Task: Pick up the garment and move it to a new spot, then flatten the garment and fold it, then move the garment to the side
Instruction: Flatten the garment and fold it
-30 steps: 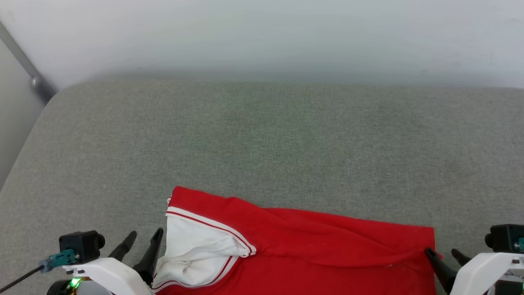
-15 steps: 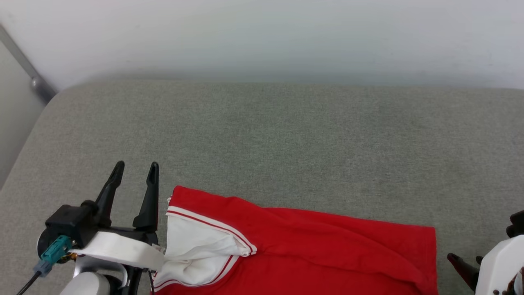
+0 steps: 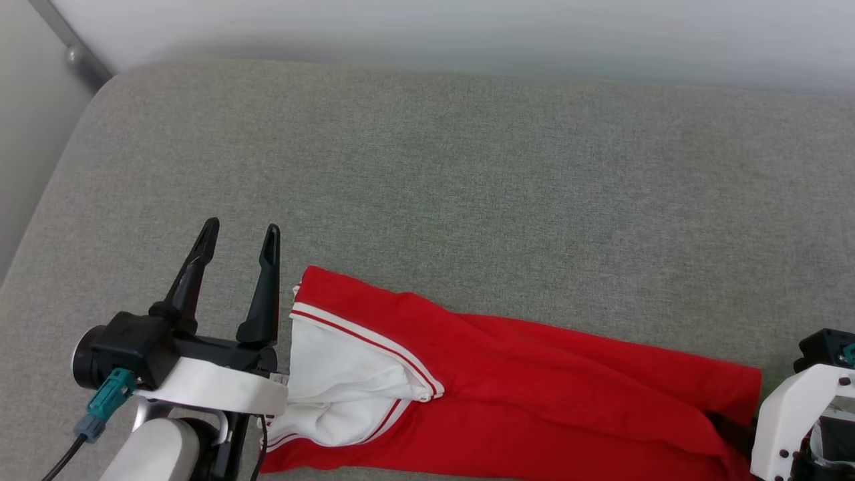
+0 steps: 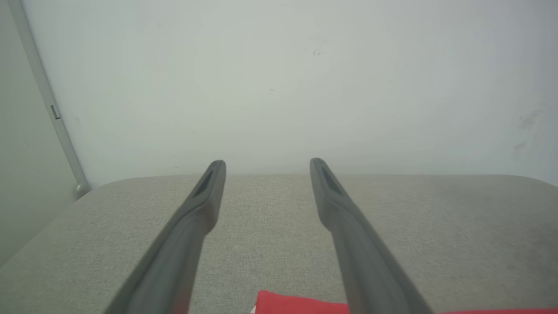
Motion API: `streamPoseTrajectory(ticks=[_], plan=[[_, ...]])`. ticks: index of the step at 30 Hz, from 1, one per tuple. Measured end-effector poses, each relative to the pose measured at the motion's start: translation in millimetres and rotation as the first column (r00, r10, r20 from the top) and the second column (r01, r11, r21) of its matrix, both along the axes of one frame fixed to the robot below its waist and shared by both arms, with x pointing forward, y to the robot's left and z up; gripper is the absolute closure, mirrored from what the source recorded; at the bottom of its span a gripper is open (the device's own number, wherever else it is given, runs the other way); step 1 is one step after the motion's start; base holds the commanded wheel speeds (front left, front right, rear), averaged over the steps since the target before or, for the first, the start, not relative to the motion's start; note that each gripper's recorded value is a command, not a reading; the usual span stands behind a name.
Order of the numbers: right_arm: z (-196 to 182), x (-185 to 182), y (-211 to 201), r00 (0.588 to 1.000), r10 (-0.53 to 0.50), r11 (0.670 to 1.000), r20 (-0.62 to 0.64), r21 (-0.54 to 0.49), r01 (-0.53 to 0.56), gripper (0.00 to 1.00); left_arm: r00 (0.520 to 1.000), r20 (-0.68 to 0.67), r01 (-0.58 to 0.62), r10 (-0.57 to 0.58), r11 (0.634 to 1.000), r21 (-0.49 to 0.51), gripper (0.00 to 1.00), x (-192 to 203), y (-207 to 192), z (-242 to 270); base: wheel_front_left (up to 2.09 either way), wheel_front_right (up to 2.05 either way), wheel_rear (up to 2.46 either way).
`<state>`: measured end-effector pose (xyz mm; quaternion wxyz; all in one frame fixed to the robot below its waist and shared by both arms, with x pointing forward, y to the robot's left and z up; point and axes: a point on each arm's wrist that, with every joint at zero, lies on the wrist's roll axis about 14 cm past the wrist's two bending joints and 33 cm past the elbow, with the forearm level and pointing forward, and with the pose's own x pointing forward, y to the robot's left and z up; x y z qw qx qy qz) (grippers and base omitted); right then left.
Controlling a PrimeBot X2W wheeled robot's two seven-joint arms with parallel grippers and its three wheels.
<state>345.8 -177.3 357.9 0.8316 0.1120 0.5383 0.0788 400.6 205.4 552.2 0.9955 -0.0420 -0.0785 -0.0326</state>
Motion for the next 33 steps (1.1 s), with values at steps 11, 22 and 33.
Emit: streamPoseTrajectory(ticks=[11, 22, 33], plan=[[18, 6, 0, 0.996, 0.038, 0.999, 0.081, 0.007, -0.038, 1.00, 0.999, -0.034, -0.002, 0.003, 1.000, 0.032, 0.00, -9, 1, -12, 0.00, 0.00, 0.00], [70, 4, -87, 0.972, -0.141, 0.981, 0.187, -0.106, 0.163, 1.00, 0.999, -0.042, 0.024, -0.023, 0.999, 0.025, 0.00, -16, -14, -10, 0.00, 0.00, 0.00], [83, -5, -52, 0.958, -0.268, 0.951, 0.099, 0.189, 0.246, 1.00, 0.998, -0.044, 0.055, -0.054, 0.998, 0.019, 0.00, -17, -25, -11, 0.00, 0.00, 0.00]])
